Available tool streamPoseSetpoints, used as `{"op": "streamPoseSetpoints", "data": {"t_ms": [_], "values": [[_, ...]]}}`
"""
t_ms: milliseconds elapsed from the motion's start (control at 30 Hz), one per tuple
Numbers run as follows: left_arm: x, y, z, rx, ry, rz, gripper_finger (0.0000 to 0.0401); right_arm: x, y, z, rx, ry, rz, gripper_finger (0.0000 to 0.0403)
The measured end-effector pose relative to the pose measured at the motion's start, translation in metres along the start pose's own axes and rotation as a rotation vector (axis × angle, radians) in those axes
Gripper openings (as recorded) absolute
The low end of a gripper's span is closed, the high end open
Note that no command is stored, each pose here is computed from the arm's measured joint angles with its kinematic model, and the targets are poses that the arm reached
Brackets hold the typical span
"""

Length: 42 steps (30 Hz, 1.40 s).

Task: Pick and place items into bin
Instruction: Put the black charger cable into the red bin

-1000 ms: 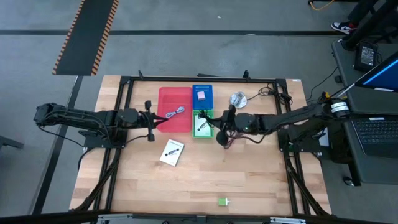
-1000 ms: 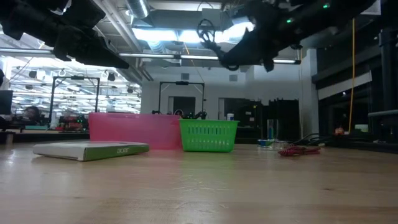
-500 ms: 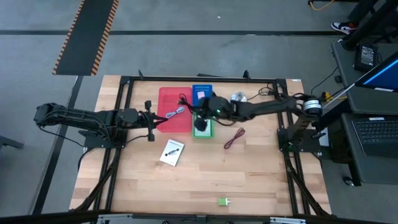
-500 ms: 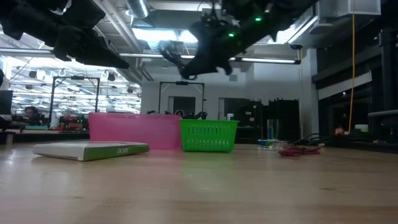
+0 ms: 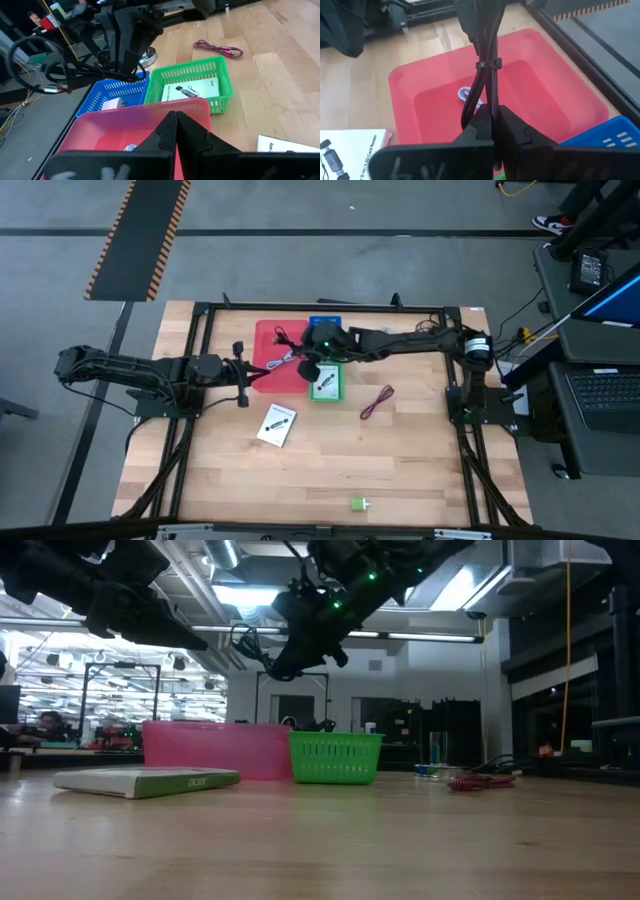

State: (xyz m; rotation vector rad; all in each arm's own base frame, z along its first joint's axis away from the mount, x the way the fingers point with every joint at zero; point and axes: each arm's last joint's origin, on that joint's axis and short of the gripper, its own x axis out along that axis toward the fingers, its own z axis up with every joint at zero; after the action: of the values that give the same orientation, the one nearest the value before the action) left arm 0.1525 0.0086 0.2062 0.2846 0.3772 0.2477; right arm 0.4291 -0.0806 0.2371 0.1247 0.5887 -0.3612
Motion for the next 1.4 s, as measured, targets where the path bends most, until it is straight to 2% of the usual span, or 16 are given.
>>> {"op": "streamPoseSetpoints", "data": {"t_ms": [233, 400, 600, 800, 967, 1133, 1400], "values": [[0.0, 0.0, 0.0, 0.0, 0.0, 0.0, 0.0008, 0.002, -0.001, 0.012, -0.001, 0.133, 0.007, 0.0], [0.0, 0.0, 0.0, 0.0, 0.0, -0.001, 0.0004, 0.0, -0.003, 0.026, -0.001, 0.119, 0.032, 0.0], [0.0, 0.0, 0.0, 0.0, -0.001, 0.0, 0.0006, 0.001, -0.011, 0.029, 0.026, 0.11, 0.032, 0.0], [0.0, 0.0, 0.0, -0.001, -0.001, 0.0, 0.0002, 0.019, -0.009, 0.02, 0.033, 0.113, 0.032, 0.0], [0.0, 0.0, 0.0, 0.0, 0.0, 0.003, 0.0004, 0.043, -0.008, 0.002, 0.03, 0.155, 0.036, 0.0], [0.0, 0.0, 0.0, 0.0, 0.0, 0.003, 0.0005, 0.064, -0.005, -0.011, 0.037, 0.155, 0.079, 0.0], [0.0, 0.0, 0.0, -0.001, 0.0, 0.003, 0.0005, 0.074, -0.014, -0.015, 0.042, 0.142, 0.064, 0.0]]}}
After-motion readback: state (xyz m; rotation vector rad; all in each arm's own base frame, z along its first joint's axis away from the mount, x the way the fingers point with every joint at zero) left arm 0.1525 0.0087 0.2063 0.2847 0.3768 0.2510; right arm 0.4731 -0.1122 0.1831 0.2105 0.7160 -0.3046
